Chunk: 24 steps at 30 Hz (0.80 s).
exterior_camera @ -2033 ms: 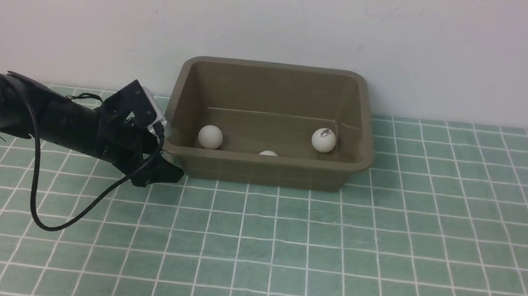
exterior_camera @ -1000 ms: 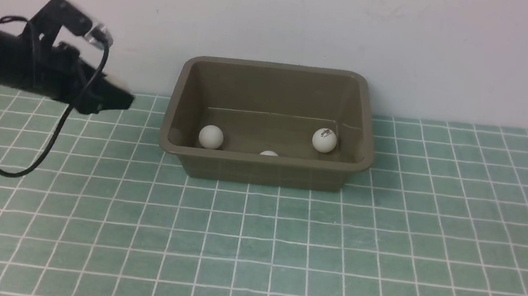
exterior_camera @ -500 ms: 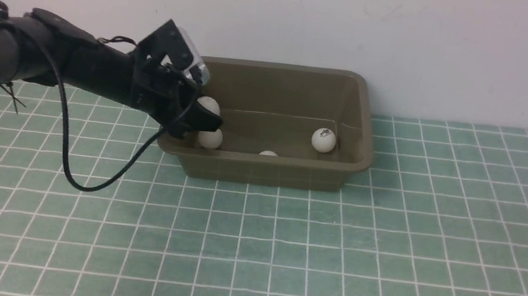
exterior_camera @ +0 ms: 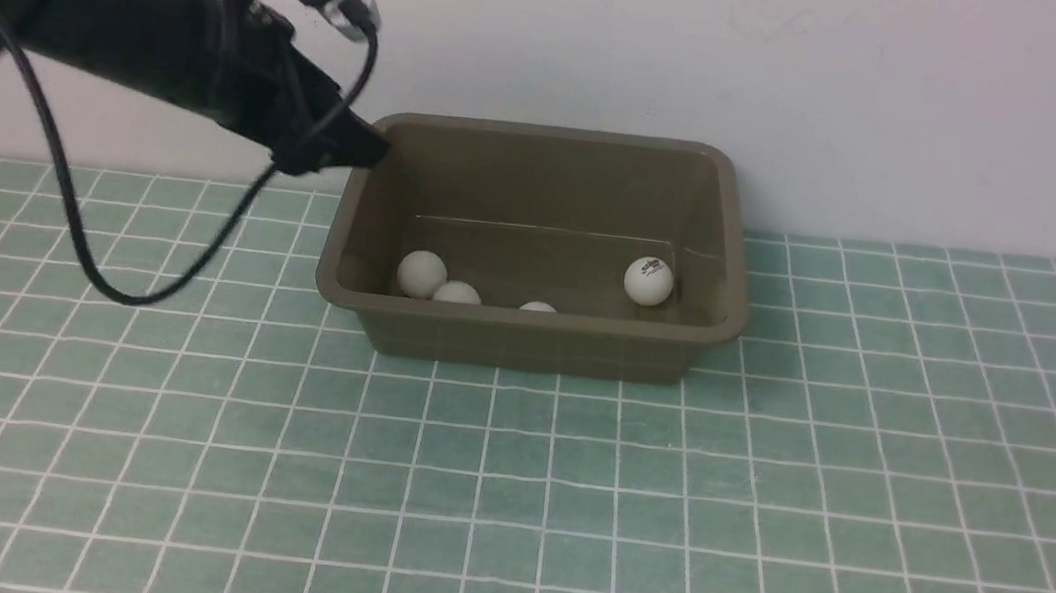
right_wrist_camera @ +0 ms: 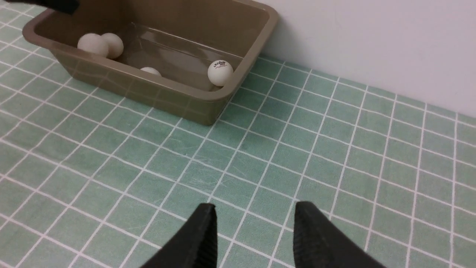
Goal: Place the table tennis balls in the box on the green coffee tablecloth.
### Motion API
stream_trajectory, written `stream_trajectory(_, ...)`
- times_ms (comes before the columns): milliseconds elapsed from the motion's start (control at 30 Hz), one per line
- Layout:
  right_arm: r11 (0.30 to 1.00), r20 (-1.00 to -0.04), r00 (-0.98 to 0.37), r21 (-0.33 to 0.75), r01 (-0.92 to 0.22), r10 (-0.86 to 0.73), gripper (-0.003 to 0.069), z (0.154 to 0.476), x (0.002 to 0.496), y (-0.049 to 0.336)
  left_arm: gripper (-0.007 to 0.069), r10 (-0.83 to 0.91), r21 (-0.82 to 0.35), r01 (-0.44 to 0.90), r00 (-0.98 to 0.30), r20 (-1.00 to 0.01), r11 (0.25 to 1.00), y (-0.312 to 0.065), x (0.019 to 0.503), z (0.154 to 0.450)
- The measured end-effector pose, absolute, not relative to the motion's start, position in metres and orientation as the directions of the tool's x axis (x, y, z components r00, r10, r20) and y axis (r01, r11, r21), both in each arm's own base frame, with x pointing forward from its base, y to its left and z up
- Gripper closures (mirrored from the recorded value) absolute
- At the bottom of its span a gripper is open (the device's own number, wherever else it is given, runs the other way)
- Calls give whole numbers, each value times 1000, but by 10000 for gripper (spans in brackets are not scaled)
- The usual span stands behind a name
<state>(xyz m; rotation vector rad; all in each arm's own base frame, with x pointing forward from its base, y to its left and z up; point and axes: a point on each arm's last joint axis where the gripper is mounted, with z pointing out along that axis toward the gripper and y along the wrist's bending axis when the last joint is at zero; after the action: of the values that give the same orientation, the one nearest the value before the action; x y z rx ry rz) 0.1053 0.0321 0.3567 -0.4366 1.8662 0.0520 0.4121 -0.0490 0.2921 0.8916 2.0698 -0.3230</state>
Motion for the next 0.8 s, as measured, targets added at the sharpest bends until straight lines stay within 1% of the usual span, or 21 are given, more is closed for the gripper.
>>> stream_trajectory(100, 935, -953, -183, -177, -307, -240, 386, 373, 89, 25, 115, 476, 107, 643, -434, -765, 758, -40, 401, 312)
stream_trajectory(167, 937, -971, -76, -197, -289, -228, 387, 383, 63, 14, 115, 472, 120, 620, -443, -762, 776, -37, 395, 322)
stream_trajectory(233, 940, -978, 26, -205, -273, -205, 393, 386, 34, 3, 115, 467, 131, 605, -440, -767, 785, -35, 390, 332)
stream_trajectory(267, 941, -979, 50, -204, -270, -198, 398, 383, 26, -1, 115, 465, 135, 601, -436, -770, 787, -34, 387, 335)
stream_trajectory(367, 946, -978, 113, -198, -258, -173, 419, 359, 1, -11, 115, 461, 142, 597, -424, -780, 790, -34, 383, 343)
stream_trajectory(467, 949, -984, 117, -160, -270, -132, 434, 332, 2, -10, 115, 456, 140, 594, -423, -783, 792, -34, 382, 345)
stream_trajectory(633, 952, -998, 16, -63, -299, -61, 445, 284, 26, 2, 115, 444, 118, 598, -433, -785, 793, -35, 381, 345)
stream_trajectory(700, 950, -998, 17, -65, -304, -63, 446, 272, 32, 5, 115, 440, 99, 609, -441, -782, 787, -37, 380, 344)
stream_trajectory(800, 947, -992, 71, -119, -297, -102, 446, 265, 37, 7, 115, 433, 89, 610, -444, -784, 787, -37, 379, 344)
